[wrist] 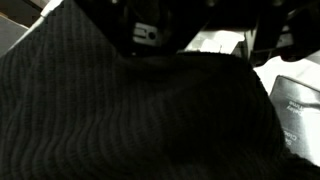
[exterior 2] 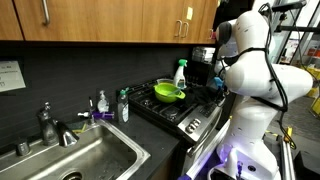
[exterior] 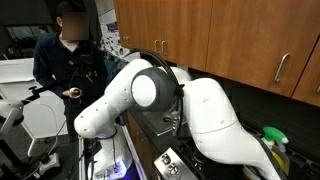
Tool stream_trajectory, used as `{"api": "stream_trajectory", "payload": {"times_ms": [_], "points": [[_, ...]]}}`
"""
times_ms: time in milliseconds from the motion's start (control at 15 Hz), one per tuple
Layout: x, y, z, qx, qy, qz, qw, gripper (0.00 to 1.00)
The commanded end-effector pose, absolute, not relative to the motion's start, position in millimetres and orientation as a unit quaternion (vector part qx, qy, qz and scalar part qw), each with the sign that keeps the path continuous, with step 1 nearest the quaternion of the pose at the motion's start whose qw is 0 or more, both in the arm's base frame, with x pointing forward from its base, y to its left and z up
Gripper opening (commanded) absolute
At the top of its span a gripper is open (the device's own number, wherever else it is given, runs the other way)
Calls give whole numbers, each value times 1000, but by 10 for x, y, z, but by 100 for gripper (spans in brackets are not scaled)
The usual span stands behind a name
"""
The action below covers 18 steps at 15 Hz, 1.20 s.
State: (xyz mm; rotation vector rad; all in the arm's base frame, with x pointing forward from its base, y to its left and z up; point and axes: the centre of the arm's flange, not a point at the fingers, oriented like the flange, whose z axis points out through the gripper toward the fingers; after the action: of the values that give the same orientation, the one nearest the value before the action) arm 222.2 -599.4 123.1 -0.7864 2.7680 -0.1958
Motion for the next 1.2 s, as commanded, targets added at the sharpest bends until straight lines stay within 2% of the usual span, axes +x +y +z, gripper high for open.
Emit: {"api": "stream_trajectory", "payload": {"times_ms": [0,467,1133], "points": [[2163,-6027,1333,-343,925,-58,151,31],[2171,-5974,1446,-373,912,-46,165,31],[2483,-5746,1513,-428,898,-17,99,31]]}}
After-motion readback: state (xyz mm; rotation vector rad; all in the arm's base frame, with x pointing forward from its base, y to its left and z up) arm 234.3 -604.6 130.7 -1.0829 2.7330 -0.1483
